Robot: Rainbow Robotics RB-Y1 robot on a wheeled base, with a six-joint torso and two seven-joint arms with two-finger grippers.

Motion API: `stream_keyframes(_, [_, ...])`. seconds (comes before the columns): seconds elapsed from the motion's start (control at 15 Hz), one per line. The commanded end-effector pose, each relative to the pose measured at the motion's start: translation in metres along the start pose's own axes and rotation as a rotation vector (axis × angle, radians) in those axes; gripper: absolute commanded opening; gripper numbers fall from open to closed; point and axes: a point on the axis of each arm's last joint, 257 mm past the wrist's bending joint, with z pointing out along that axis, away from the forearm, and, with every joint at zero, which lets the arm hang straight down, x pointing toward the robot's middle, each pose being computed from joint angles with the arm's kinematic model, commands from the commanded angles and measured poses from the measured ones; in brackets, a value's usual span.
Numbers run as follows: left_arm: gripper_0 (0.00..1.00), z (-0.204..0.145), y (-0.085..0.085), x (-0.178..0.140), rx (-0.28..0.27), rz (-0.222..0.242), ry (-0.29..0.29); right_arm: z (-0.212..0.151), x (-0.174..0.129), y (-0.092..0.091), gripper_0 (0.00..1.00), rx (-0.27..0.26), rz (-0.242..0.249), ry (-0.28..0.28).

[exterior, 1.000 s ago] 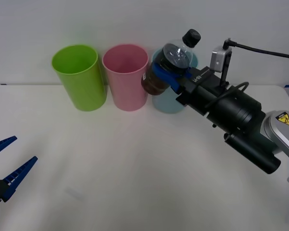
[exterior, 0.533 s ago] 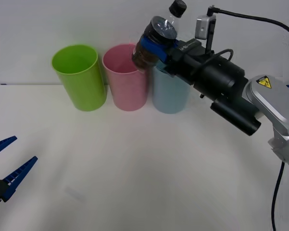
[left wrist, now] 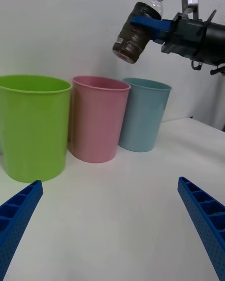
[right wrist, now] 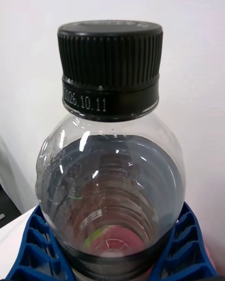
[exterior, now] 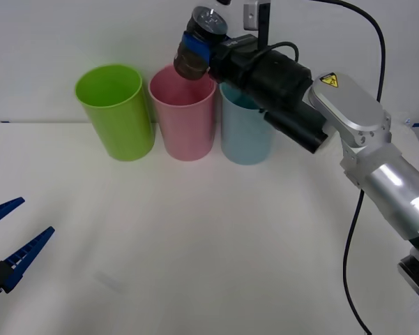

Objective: Grasp the object on the table and drop it into the matching bin: aluminum can to the light blue bin, PET bottle to the pink bin.

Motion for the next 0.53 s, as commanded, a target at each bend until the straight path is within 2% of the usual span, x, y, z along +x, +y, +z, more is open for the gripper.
stream_keyframes(0.07, [1.0,0.0,0.0,0.0,0.0,0.0,0.0,0.025,0.007,-0.004,0.0,0.025,-0.006,0.024])
stream_keyframes(0.53, [1.0,0.0,0.0,0.0,0.0,0.0,0.0,0.063,0.028,-0.008,0.0,0.101,-0.039,0.076])
